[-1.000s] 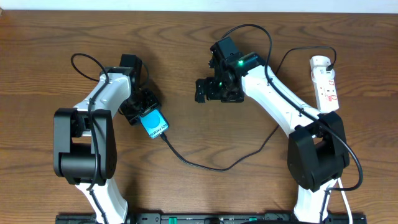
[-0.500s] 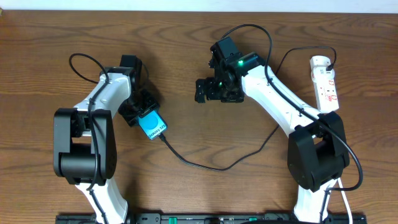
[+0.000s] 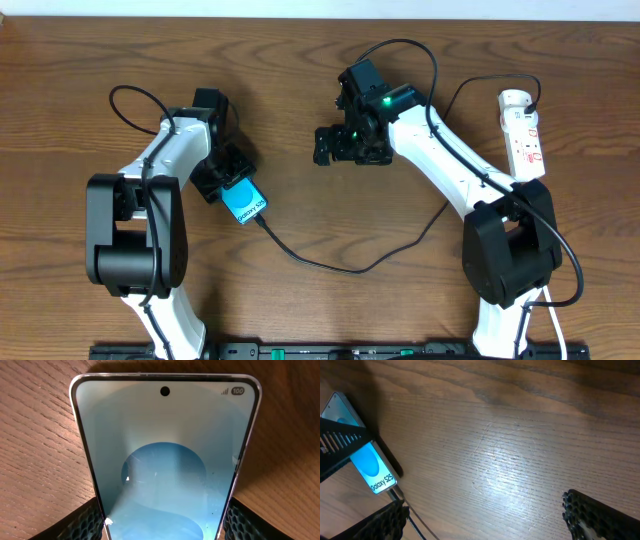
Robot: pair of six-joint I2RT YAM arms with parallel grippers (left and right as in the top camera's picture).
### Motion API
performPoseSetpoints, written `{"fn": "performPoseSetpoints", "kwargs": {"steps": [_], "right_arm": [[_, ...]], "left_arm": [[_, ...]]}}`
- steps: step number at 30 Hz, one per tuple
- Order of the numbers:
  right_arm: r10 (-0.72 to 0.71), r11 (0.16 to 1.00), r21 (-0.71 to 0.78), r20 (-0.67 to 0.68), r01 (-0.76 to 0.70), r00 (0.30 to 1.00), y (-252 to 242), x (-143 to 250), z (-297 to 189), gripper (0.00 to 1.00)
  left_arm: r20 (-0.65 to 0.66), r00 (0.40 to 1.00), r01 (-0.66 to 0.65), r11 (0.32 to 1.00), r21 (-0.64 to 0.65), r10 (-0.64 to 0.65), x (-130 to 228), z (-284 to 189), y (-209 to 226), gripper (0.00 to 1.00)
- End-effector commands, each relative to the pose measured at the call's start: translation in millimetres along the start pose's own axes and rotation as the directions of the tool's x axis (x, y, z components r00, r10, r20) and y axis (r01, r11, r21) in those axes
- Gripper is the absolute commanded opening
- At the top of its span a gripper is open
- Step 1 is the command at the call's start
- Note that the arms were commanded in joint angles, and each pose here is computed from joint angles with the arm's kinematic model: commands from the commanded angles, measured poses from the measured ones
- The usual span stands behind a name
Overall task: Plug charger to phone and switch on socket
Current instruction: 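Lower the phone flat onto the table with the left gripper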
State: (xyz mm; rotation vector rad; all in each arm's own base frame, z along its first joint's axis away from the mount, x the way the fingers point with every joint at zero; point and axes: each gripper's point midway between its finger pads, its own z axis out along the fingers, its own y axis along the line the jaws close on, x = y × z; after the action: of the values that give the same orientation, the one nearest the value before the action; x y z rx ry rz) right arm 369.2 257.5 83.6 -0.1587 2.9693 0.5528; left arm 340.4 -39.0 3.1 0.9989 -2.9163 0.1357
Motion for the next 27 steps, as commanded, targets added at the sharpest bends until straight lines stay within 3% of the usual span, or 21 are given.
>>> {"fn": "performPoseSetpoints", "kwargs": {"steps": [1, 4, 8, 22, 27], "right_arm": [[-0.018, 1.000, 0.002, 0.012, 0.018, 1.000, 1.5, -3.6, -3.2, 0.98], [-0.018, 1.000, 0.002, 0.012, 0.018, 1.000, 1.6, -3.5, -3.2, 0.98], [-0.018, 1.000, 0.002, 0.011, 0.018, 1.000, 1.5, -3.3, -3.1, 0.98], [-0.010, 1.000, 0.001, 0.012, 0.010, 1.000, -1.2, -4.6, -4.5, 0.97], [0.022, 1.000, 0.011, -0.002, -0.022, 1.000, -13.2, -4.5, -8.1, 0.99]], "left_arm": [[-0.002, 1.000, 0.004, 1.000, -0.024, -0.004, 1.9, 2.4, 4.8, 0.65], [-0.002, 1.000, 0.004, 1.000, -0.025, -0.004, 1.9, 2.4, 4.8, 0.82], [-0.003, 1.000, 0.003, 1.000, -0.024, -0.003, 2.0, 2.4, 4.8, 0.93], [0.004, 1.000, 0.004, 1.000, -0.018, -0.003, 1.3, -1.4, 4.2, 0.95], [0.070, 0.998, -0.015, 0.999, 0.037, 0.012, -6.6, -28.8, -5.6, 0.95]]}}
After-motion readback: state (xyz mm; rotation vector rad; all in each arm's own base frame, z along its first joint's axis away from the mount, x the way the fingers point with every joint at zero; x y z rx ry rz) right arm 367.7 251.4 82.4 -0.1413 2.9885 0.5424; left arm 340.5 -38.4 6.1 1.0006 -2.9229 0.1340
